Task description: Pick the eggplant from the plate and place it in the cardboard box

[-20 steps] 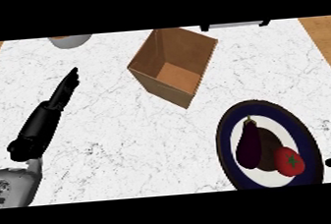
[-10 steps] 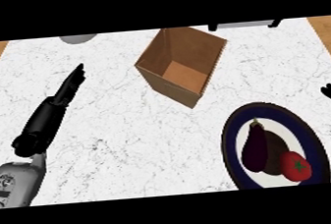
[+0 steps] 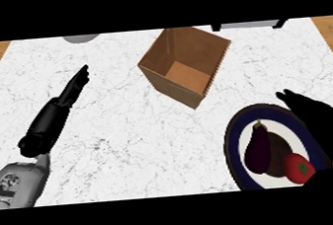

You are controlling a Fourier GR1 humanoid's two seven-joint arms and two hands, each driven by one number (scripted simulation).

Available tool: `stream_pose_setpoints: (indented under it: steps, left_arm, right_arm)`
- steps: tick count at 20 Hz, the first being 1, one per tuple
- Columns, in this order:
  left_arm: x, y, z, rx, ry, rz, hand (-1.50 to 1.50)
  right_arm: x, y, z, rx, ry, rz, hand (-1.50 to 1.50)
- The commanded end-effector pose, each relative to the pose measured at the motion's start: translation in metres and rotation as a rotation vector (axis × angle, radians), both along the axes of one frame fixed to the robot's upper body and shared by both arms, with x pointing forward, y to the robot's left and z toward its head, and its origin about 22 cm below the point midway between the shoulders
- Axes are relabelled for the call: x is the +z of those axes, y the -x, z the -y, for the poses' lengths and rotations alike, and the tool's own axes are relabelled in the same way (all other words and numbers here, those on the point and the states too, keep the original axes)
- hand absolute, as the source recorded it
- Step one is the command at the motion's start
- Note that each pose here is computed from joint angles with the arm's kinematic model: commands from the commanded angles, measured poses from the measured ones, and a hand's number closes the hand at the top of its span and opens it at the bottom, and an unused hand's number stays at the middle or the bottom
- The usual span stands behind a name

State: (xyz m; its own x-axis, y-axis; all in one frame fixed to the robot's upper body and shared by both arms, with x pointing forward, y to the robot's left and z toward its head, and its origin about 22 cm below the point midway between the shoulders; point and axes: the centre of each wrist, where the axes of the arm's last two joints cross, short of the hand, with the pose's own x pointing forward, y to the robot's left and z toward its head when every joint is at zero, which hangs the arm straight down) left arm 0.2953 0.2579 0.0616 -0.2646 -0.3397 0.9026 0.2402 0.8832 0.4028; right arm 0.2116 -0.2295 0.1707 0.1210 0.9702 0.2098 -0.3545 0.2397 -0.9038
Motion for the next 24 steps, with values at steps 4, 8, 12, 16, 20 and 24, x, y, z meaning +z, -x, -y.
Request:
stream_pose_setpoints:
  steps: [4, 8, 12, 16, 20, 24]
  left_arm:
    - [-0.005, 0.005, -0.003, 0.021, 0.01, -0.001, 0.0]
    - [-0.001, 0.013, -0.011, 0.028, 0.015, -0.003, 0.0]
    - [0.013, -0.003, -0.006, 0.045, 0.007, 0.003, 0.0]
    - [0.003, 0.01, -0.018, 0.024, 0.001, -0.01, 0.0]
    - [0.014, -0.002, 0.003, 0.022, 0.001, 0.008, 0.0]
    - [-0.005, 0.008, 0.0, 0.018, 0.0, 0.007, 0.0]
  right_arm:
    - [-0.013, -0.015, -0.049, -0.05, 0.058, -0.119, -1.5]
    - [-0.033, -0.015, -0.057, -0.076, 0.055, -0.144, -1.5]
    - [-0.034, -0.019, -0.065, -0.086, 0.123, -0.122, -1.5]
    - [-0.045, -0.034, -0.077, -0.12, 0.128, -0.113, -1.5]
    - [-0.054, -0.043, -0.072, -0.105, 0.166, -0.13, -1.5]
    - [-0.086, -0.052, -0.073, -0.131, 0.199, -0.159, -1.5]
